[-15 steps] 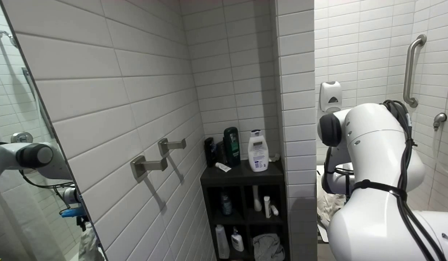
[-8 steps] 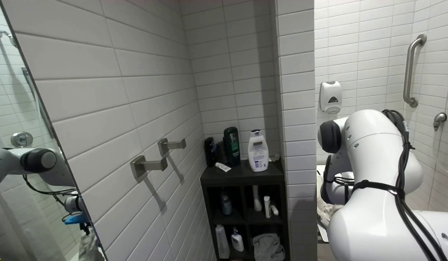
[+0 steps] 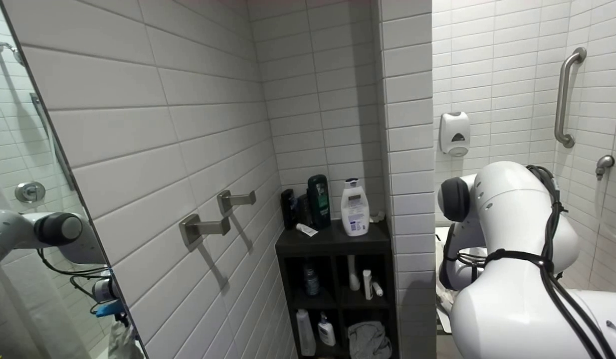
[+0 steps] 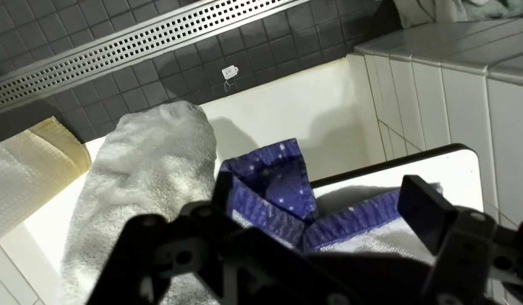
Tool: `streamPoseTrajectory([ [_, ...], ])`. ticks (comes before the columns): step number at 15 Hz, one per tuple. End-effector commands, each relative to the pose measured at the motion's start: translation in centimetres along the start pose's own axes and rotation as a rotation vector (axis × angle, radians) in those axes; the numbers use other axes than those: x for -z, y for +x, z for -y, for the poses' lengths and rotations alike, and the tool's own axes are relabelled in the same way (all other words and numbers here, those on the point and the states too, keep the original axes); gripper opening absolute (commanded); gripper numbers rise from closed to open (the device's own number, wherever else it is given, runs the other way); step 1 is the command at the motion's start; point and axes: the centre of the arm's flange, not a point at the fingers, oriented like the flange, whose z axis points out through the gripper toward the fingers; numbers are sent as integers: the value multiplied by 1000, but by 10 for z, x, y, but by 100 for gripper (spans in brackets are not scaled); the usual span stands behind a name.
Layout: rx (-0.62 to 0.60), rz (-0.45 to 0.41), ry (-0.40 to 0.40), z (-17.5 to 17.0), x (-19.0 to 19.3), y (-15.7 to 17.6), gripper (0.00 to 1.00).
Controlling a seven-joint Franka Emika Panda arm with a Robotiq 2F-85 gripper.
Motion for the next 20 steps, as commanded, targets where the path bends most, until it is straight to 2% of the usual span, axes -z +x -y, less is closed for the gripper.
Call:
streamPoseTrajectory([
  [1, -63, -53, -5, 1, -24, 12, 100],
  [3, -102, -64, -4, 1, -33, 14, 100],
  [8, -213, -156, 23, 5, -50, 25, 100],
  [13, -293, -159, 44, 17, -64, 34, 100],
  [20, -330, -158, 51, 22, -88, 37, 100],
])
